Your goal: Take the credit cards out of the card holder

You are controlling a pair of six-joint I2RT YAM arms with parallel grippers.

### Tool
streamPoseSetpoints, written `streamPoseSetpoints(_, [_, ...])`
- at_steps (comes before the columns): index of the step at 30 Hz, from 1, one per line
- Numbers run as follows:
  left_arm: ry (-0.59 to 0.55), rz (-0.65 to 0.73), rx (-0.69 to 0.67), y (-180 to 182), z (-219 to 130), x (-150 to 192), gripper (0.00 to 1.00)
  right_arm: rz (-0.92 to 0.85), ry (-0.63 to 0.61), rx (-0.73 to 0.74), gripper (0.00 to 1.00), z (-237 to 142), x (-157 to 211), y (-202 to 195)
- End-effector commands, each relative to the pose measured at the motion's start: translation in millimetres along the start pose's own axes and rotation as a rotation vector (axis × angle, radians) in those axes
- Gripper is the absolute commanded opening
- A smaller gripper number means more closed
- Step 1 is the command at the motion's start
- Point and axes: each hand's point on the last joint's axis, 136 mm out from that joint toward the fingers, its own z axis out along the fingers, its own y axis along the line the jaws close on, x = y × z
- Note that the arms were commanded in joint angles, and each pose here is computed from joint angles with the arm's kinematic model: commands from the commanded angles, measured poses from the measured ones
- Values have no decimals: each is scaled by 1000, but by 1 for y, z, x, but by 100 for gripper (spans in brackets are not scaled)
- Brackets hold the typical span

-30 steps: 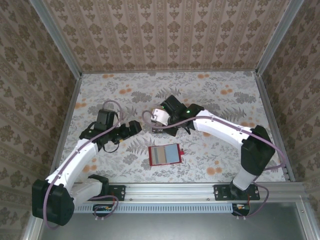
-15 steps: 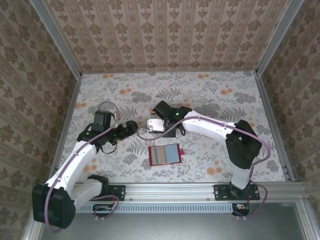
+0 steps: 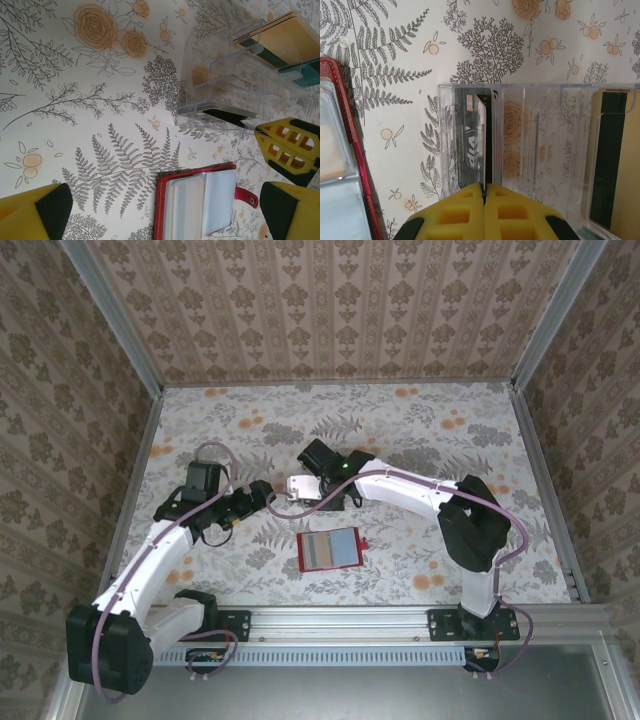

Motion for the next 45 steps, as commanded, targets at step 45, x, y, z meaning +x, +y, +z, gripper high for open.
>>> streamPoseSetpoints(45, [40,-21,27,5,-2,18,100,213,-9,77,39,15,2,-6])
